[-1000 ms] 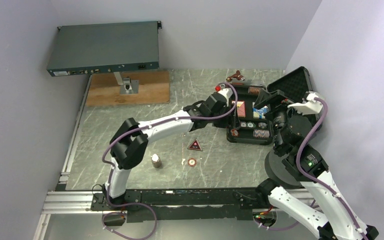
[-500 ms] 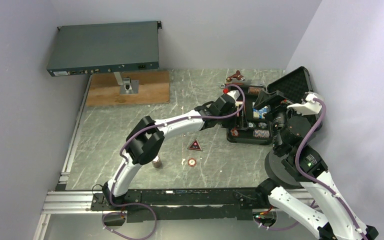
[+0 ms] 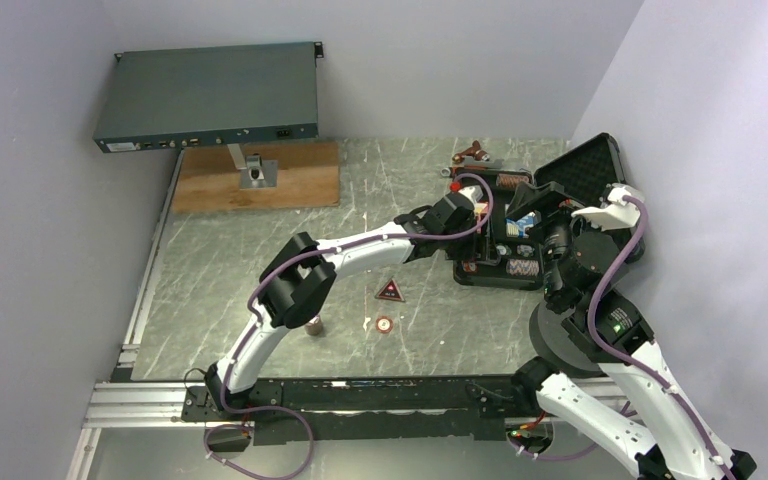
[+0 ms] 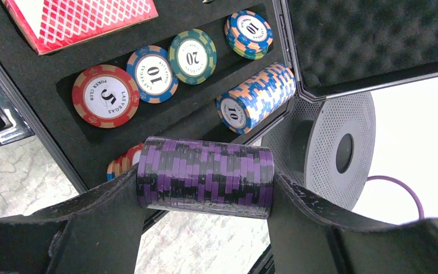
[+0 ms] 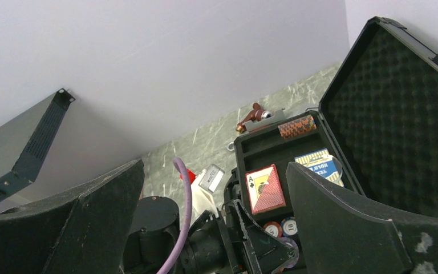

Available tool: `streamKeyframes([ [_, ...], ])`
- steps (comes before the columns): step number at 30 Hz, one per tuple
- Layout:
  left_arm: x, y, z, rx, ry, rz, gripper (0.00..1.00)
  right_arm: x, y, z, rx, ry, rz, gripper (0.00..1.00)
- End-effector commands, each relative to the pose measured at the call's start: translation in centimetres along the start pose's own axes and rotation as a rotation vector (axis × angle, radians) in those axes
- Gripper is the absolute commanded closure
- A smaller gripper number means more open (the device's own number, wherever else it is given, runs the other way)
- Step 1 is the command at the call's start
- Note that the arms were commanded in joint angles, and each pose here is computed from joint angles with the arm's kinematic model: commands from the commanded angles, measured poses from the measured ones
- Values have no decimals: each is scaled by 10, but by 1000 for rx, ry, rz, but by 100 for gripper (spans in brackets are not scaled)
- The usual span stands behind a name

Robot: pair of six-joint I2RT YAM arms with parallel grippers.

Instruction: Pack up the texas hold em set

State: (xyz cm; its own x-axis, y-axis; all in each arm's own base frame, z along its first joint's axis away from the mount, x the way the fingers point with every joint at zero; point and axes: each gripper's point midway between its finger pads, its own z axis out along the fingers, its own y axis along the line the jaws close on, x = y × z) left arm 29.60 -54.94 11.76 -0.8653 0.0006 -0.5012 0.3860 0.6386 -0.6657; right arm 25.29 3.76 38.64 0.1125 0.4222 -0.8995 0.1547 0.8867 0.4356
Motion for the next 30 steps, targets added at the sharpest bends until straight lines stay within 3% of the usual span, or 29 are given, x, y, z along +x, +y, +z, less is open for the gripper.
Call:
streamKeyframes([
  [1,-31,-53,-14,137,-79,-6,66,-3,5,2,-19,-13,3,2],
  [7,-33,-55,-14,133,-79,-22,40,-4,3,1,-12,-17,3,2],
  [10,-34,-56,-14,131,-73,-28,37,-3,3,1,-13,-15,2,2],
  [12,-33,-57,-13,133,-71,-33,25,-3,3,1,-12,-14,2,2],
  [16,-31,-56,-12,135,-62,-46,13,-3,2,1,-12,-14,0,2],
  [18,-32,-56,-12,130,-64,-53,1,-3,2,0,-12,-15,1,2],
  [30,-43,-79,-37,196,-96,-39,0,-2,1,0,-11,-8,-4,2],
])
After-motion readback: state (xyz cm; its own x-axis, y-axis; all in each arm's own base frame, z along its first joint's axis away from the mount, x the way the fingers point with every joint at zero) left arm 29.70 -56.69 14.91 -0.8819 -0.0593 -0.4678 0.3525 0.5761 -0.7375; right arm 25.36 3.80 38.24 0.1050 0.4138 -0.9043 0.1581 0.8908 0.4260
